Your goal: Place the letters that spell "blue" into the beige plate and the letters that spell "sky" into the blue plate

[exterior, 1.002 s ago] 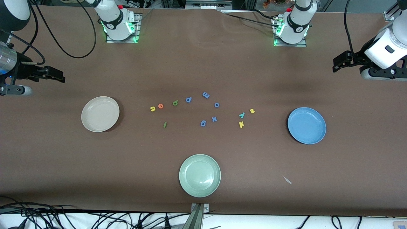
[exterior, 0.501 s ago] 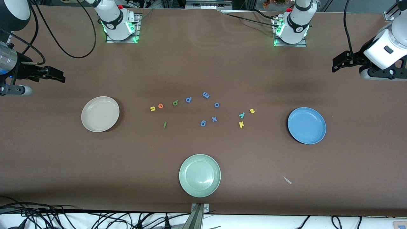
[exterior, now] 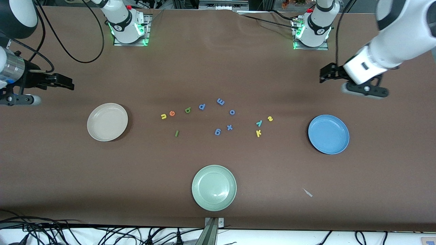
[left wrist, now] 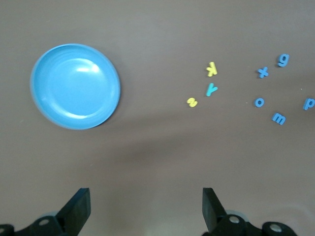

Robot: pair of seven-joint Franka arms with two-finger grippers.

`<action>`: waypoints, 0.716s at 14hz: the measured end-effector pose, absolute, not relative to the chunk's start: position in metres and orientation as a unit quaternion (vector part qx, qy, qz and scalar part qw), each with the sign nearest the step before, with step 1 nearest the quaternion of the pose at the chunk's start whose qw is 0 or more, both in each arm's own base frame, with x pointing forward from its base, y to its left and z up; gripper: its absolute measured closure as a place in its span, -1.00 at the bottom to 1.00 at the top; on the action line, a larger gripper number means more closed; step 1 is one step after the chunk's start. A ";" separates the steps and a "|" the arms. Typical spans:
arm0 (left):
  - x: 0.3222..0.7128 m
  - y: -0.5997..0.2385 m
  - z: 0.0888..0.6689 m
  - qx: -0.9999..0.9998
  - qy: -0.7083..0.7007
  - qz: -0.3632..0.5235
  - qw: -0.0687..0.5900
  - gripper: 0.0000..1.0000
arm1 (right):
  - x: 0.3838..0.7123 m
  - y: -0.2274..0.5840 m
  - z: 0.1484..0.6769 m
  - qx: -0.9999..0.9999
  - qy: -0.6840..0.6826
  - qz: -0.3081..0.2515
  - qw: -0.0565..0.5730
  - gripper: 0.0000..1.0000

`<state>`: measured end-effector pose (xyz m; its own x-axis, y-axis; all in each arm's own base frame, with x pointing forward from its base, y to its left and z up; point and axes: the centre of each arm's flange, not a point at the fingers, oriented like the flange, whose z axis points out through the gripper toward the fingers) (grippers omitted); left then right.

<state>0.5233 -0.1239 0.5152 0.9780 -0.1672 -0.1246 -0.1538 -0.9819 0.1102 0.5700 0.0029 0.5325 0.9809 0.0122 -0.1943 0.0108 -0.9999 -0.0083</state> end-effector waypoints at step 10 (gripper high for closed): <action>0.526 -0.205 0.356 0.989 -0.129 -0.013 0.070 -1.00 | 0.599 0.151 0.421 -0.995 -0.019 0.093 -0.003 -1.00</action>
